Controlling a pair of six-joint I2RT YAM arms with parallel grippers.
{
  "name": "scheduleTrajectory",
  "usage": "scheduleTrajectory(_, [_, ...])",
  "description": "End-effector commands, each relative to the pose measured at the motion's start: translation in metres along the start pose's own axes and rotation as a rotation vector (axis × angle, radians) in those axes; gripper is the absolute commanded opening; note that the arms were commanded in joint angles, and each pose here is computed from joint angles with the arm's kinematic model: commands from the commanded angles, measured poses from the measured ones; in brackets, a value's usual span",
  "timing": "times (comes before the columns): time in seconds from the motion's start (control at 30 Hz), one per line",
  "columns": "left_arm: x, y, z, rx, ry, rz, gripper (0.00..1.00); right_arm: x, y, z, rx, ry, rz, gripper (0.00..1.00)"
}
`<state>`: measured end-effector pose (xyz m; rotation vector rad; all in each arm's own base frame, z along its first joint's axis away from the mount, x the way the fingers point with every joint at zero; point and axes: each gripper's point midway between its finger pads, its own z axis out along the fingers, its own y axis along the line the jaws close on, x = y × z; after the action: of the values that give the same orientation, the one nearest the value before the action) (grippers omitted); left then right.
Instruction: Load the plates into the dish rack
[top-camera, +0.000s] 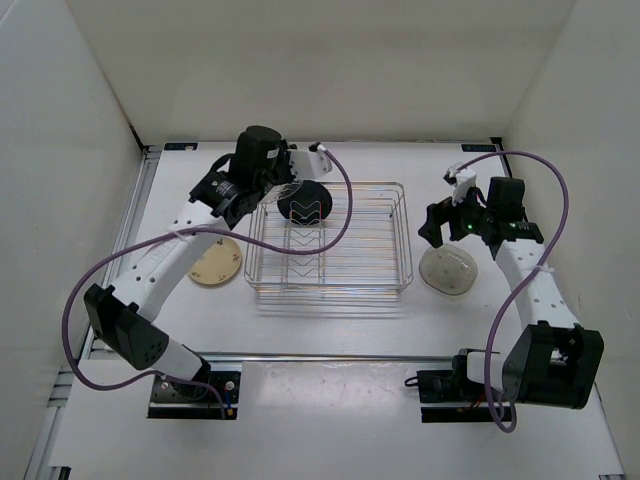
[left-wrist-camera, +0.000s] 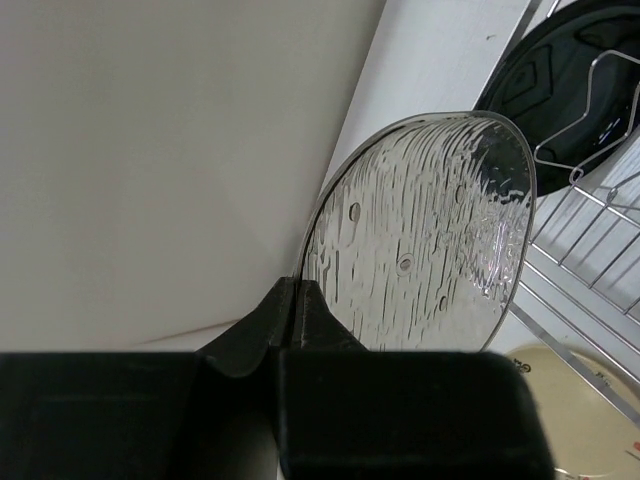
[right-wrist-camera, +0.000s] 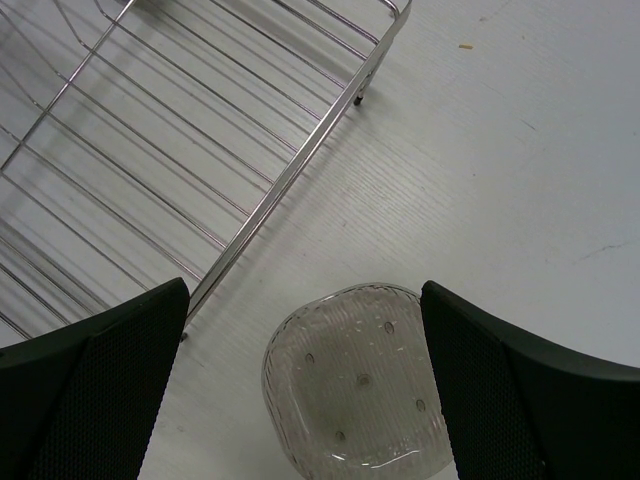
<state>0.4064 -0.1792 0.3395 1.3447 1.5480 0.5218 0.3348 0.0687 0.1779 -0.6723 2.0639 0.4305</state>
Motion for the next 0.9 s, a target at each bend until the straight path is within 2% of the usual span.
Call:
scheduleTrajectory(0.0, [-0.013,0.01,-0.009,-0.054,-0.024,0.087,0.1,-0.007,-0.006,0.0,0.019,-0.025,-0.014,1.0])
scheduleTrajectory(0.17, [-0.021,-0.022,0.004,0.022,-0.038,0.157,0.1,-0.004,-0.008,0.002,0.025,-0.014,-0.009,1.0])
scheduleTrajectory(0.43, [-0.045,-0.049,0.027,0.081,-0.086,0.22,0.1,-0.004,-0.005,0.003,-0.008,-0.023,0.001,1.0])
scheduleTrajectory(0.67, [-0.067,-0.055,0.043,0.093,-0.138,0.244,0.1,-0.004,-0.002,0.002,-0.016,-0.028,-0.009,1.0])
scheduleTrajectory(0.87, [-0.07,-0.055,0.051,0.085,-0.144,0.277,0.1,-0.009,0.0,-0.002,-0.018,-0.047,-0.021,1.0])
